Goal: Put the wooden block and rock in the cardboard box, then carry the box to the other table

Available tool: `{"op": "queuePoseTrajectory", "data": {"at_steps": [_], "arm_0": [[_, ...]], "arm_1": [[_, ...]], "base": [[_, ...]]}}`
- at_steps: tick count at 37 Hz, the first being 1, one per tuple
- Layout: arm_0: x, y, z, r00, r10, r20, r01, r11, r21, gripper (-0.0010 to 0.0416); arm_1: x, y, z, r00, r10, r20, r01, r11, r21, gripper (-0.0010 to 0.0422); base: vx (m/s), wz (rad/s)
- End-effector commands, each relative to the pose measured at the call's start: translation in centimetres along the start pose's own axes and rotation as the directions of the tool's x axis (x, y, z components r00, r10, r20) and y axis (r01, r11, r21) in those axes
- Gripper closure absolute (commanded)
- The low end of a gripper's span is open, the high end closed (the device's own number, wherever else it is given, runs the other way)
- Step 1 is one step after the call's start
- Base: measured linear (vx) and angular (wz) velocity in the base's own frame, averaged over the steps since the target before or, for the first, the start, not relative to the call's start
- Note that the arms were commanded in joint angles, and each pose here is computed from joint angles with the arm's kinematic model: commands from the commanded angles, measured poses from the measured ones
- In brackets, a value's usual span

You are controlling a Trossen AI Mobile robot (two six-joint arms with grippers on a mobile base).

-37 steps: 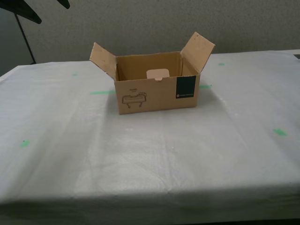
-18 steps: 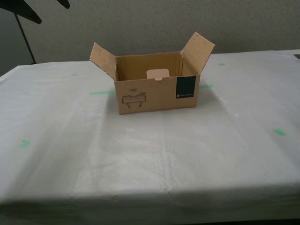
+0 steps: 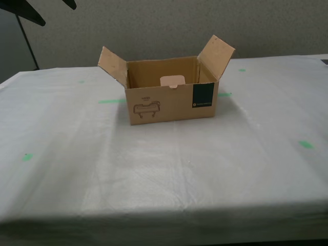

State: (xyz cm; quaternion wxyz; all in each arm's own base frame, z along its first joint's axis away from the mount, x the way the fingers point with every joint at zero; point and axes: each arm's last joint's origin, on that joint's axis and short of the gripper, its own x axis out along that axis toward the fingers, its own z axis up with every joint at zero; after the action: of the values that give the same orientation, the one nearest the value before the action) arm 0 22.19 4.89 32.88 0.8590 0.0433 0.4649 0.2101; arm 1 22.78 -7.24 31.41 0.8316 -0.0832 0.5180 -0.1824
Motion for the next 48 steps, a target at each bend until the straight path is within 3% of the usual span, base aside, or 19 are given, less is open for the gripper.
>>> {"op": "queuePoseTrajectory", "data": {"at_steps": [1, 48], "arm_0": [[-0.01, 0.0, 0.04, 1.0, -0.003, 0.002, 0.003, 1.0, -0.002, 0.0007], [-0.01, 0.0, 0.03, 1.0, -0.003, 0.002, 0.003, 1.0, -0.002, 0.0007]], "arm_1": [[-0.02, -0.01, 0.01, 1.0, 0.0, 0.001, 0.0, 1.0, 0.001, 0.0062], [-0.02, -0.02, 0.01, 1.0, 0.0, 0.001, 0.0, 1.0, 0.001, 0.0062]], "base": [[0.0, 0.0], [0.0, 0.0]]}}
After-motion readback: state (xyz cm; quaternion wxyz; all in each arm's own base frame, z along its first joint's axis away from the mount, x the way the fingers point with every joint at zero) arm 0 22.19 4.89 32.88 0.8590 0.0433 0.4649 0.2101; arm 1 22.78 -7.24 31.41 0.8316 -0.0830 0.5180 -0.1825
